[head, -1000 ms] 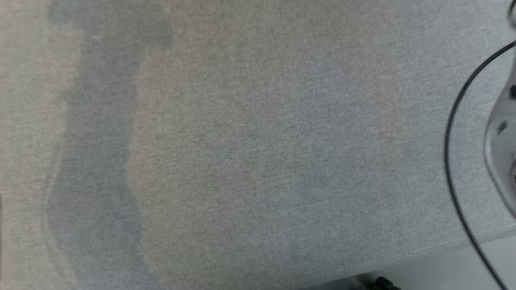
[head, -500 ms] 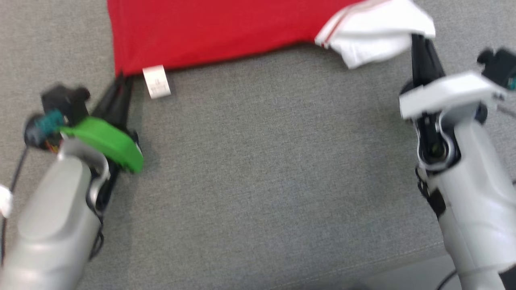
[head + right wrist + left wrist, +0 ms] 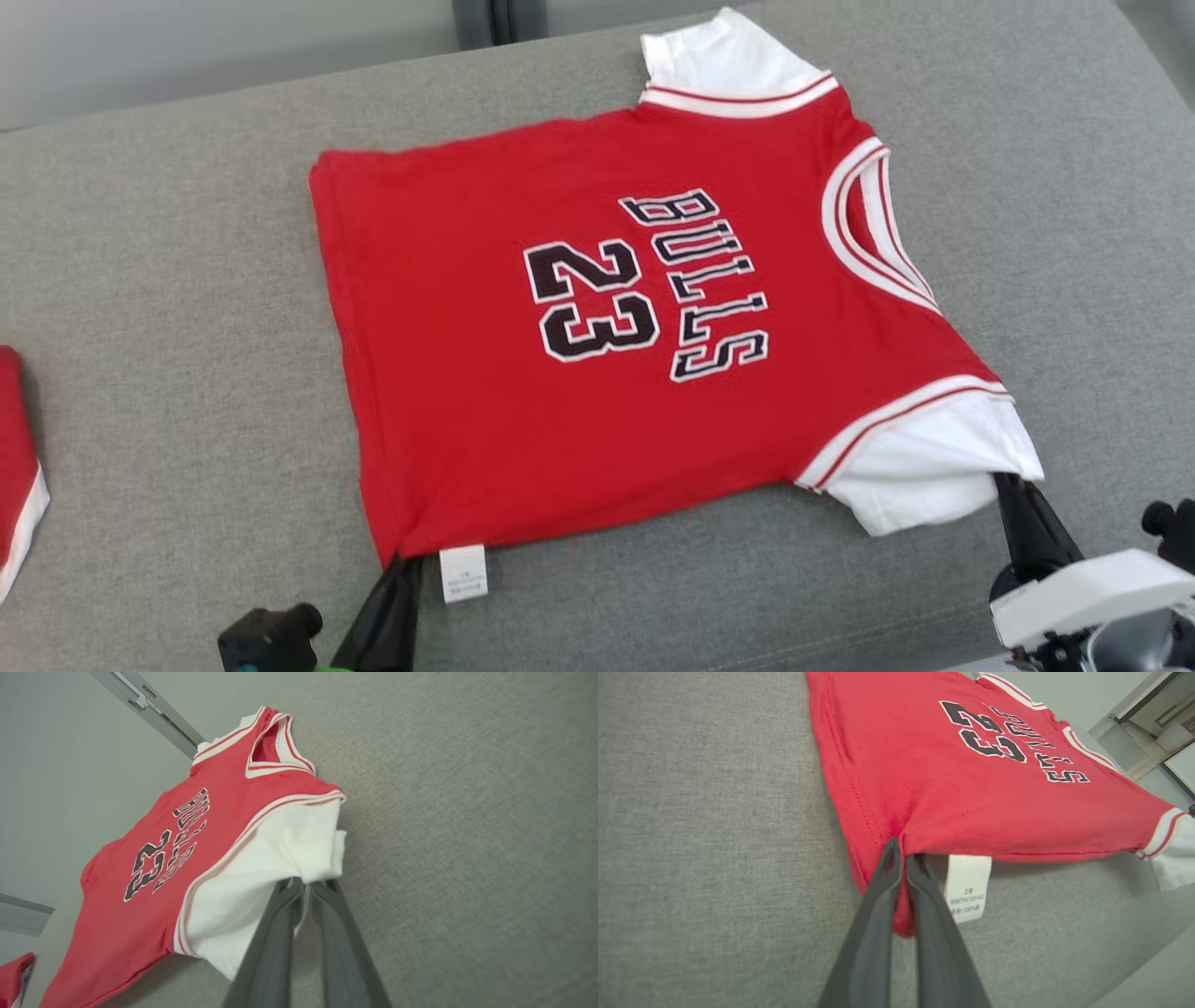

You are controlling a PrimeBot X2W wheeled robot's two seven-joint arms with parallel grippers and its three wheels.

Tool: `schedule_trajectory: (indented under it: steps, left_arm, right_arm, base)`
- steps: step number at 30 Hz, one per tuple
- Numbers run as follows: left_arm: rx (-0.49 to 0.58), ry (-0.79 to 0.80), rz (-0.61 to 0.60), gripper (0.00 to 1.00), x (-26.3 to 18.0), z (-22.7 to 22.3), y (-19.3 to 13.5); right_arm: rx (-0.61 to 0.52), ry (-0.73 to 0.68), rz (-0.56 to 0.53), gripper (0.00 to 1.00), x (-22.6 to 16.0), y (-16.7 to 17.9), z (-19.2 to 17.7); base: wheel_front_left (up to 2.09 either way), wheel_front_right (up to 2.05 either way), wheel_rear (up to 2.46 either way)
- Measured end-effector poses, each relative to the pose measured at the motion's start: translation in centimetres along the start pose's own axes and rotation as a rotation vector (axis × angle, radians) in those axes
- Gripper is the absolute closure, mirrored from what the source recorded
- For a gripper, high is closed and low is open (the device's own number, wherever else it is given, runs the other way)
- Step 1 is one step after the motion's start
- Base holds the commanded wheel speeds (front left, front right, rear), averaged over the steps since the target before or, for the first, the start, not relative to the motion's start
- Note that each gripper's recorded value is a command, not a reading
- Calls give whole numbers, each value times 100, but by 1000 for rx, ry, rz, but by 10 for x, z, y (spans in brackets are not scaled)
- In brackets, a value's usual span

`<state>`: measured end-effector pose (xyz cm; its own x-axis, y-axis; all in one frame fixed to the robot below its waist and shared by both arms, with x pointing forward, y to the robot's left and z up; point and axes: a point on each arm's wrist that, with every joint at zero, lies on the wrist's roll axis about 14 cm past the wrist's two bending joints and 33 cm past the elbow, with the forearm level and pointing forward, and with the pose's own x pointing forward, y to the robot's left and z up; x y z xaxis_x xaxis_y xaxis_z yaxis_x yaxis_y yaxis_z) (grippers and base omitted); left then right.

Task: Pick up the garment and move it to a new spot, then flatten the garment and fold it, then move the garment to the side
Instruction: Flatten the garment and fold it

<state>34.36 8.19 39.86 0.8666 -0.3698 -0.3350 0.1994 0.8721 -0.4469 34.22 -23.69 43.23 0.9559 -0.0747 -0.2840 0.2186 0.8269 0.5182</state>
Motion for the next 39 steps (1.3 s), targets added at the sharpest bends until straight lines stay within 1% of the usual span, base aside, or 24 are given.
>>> schedule_trajectory:
  steps: [2, 5, 7, 11, 14, 16, 18, 23, 27, 28, 29, 30, 33, 36, 39]
  left_arm:
    - [-17, -6, -5, 100, -8, 5, -9]
    - [-22, -6, -19, 100, -10, 14, -14]
    - [-6, 21, -27, 100, -9, 14, -14]
    - [15, 24, -68, 100, 9, 34, -21]
    - [40, 71, -82, 100, 21, 36, -21]
    - [54, 85, -92, 100, 31, 44, -21]
    - [58, 96, -91, 100, 40, 50, -18]
    - [91, 132, -58, 100, 64, 64, 1]
    - [88, 179, -35, 100, 79, 61, 12]
    - [92, 187, -23, 99, 82, 59, 17]
    - [96, 201, -16, 84, 83, 56, 20]
    - [93, 209, -14, 1, 85, 54, 21]
    - [88, 210, -8, 0, 86, 50, 23]
    - [98, 173, 16, 0, 78, 55, 30]
    - [50, 146, 25, 0, 63, 53, 25]
  right_arm:
    - [-15, 18, -15, 100, -11, -4, 0]
    - [-56, 13, -11, 100, -7, 0, 10]
    - [-68, 23, 2, 100, 1, 6, 13]
    - [-118, 23, 53, 100, 29, 27, 26]
    - [-139, 49, 77, 100, 50, 39, 28]
    - [-176, 69, 88, 100, 64, 45, 30]
    - [-209, 87, 91, 100, 77, 48, 33]
    - [-269, 125, 102, 100, 109, 56, 39]
    - [-294, 180, 106, 100, 128, 60, 31]
    - [-313, 187, 104, 84, 132, 60, 30]
    - [-331, 191, 107, 51, 136, 61, 29]
    - [-343, 186, 116, 0, 140, 64, 29]
    - [-371, 138, 129, 0, 143, 67, 36]
    - [-415, 104, 140, 0, 138, 66, 44]
    - [-455, 111, 131, 0, 122, 54, 42]
  base:
    - [0, 0, 0]
    - [0, 0, 0]
    - [0, 0, 0]
    - [0, 0, 0]
    - [0, 0, 0]
    - [0, 0, 0]
    - [0, 0, 0]
    - [0, 0, 0]
    - [0, 0, 0]
    - [0, 0, 0]
    - [0, 0, 0]
    - [0, 0, 0]
    - [0, 0, 0]
    - [0, 0, 0]
    - [0, 0, 0]
